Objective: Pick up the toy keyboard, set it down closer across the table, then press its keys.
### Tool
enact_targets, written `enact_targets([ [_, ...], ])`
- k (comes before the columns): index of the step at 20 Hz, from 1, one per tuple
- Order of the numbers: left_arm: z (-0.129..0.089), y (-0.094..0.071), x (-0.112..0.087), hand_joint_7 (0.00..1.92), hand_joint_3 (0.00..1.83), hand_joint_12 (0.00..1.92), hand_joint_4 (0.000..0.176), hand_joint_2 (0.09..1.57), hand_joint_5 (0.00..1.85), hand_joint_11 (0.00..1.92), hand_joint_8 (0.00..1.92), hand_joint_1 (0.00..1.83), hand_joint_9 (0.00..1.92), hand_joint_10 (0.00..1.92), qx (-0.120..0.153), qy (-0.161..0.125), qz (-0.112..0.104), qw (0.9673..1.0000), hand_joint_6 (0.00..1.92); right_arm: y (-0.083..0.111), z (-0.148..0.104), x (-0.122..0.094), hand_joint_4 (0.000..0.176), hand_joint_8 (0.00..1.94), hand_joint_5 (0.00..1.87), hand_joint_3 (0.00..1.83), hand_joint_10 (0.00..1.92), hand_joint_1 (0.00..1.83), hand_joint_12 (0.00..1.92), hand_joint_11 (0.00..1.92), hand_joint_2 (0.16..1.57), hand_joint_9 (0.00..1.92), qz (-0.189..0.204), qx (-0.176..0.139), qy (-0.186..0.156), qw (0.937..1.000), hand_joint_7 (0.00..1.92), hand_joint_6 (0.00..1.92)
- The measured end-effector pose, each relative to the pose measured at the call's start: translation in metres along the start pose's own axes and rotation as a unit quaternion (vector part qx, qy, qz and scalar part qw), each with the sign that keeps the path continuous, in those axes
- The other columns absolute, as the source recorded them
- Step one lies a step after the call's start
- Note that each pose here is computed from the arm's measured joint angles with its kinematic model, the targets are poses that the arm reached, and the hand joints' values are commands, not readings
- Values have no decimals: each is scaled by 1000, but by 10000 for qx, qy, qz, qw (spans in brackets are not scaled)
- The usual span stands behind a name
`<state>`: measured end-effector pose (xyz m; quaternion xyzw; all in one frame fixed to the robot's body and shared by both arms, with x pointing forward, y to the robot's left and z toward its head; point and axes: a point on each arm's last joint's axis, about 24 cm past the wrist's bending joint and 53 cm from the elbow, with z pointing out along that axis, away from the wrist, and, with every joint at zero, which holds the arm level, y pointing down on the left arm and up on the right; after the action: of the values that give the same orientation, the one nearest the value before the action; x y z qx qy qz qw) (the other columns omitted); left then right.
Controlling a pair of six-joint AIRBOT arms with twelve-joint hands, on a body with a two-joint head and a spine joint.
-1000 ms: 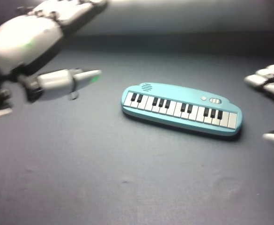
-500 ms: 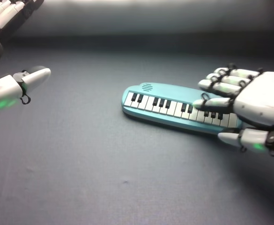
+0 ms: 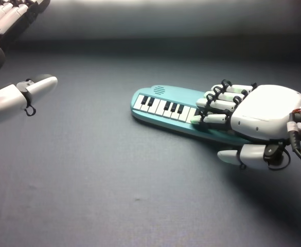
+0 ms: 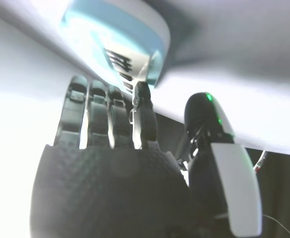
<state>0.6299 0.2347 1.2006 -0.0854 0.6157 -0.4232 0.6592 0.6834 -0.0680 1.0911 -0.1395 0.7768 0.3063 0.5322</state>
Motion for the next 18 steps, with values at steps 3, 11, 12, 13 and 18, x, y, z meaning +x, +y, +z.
enact_targets([
  [3, 0, -1, 0, 0, 0, 0, 66, 1263, 5, 0, 0, 638, 0, 0, 12, -6, -12, 10000, 1, -3, 1, 1, 45, 0, 235, 0, 0, 236, 0, 0, 1401, 0, 54, 37, 26, 10000, 0, 6],
  [11, -1, 1, 0, 0, 0, 0, 78, 1261, 0, 0, 0, 617, 0, 0, -6, -47, -44, 10000, 0, 3, -16, -21, 29, 0, 186, 2, 0, 52, 0, 0, 1422, 0, 98, -14, -238, 9997, 0, 0],
  [12, -2, 2, -1, 0, 1, 0, 78, 1263, 0, 0, 0, 618, 0, 0, -35, -57, -47, 10000, 0, 1, -21, -29, 26, 0, 204, 0, 0, 103, 0, 0, 1411, 0, 94, -2, -349, 9993, 0, 7],
  [13, -2, 3, -1, 0, 1, 0, 83, 1262, 0, 0, 0, 604, 0, 0, -40, -53, -44, 10000, 0, -2, -25, -35, 20, 0, 215, 0, 0, 113, 0, 0, 1409, 0, 104, 26, -437, 9990, 0, 11],
  [18, -3, 4, 0, 0, 1, 0, 66, 1266, 0, 0, 0, 632, 0, 0, -51, -48, -45, 10000, 0, -6, -36, -48, 44, 0, 255, 0, 0, 211, 0, 0, 1386, 0, 154, 74, -618, 9979, 0, 15],
])
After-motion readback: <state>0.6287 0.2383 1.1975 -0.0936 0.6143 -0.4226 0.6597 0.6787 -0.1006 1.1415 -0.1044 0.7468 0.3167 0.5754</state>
